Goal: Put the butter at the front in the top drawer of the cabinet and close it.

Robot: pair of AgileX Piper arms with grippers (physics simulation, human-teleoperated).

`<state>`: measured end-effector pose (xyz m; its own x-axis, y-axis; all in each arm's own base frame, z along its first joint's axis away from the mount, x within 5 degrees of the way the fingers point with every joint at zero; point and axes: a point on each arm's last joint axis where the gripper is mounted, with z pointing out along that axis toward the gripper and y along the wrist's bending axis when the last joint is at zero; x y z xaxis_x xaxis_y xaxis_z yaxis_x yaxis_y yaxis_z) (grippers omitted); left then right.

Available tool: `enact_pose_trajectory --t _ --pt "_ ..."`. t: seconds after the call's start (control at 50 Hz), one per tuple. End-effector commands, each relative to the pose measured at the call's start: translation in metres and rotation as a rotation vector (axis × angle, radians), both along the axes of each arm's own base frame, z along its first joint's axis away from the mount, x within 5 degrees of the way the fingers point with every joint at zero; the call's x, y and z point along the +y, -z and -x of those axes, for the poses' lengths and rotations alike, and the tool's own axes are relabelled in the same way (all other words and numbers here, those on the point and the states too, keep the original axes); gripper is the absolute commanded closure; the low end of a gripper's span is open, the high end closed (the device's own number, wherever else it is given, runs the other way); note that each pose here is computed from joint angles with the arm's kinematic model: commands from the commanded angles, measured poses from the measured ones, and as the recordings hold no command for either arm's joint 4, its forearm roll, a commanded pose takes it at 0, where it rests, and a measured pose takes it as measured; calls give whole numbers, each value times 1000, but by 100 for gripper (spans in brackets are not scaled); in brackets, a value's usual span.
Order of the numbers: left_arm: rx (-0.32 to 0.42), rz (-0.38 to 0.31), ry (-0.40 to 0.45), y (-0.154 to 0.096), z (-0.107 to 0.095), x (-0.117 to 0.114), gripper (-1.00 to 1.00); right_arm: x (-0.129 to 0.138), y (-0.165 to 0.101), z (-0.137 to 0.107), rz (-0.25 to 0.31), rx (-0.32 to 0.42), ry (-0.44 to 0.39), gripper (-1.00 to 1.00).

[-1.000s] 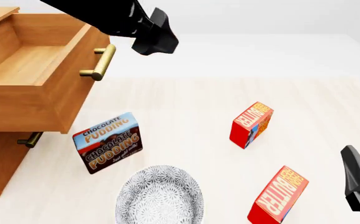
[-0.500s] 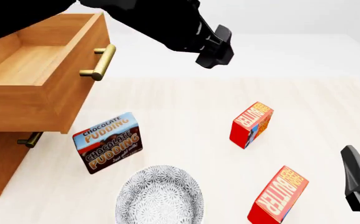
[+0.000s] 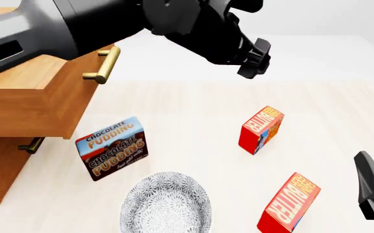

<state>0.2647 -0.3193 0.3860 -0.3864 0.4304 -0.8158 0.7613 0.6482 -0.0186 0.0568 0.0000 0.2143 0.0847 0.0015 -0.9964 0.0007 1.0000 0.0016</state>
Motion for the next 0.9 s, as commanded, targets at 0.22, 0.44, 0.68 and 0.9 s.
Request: enact_pose_trajectory --t 0.22,0.44,0.68,0.9 --pt "6 40 -7 31 -16 -29 -100 0 0 0 0 0 0 -100" --pt "31 39 -21 54 -27 -42 -100 0 0 0 1 0 0 -100" --pt "48 40 -35 72 -41 -56 -100 0 0 0 0 0 0 -100" --pt "71 33 -57 92 -54 -63 -100 0 0 0 1 0 0 -100"
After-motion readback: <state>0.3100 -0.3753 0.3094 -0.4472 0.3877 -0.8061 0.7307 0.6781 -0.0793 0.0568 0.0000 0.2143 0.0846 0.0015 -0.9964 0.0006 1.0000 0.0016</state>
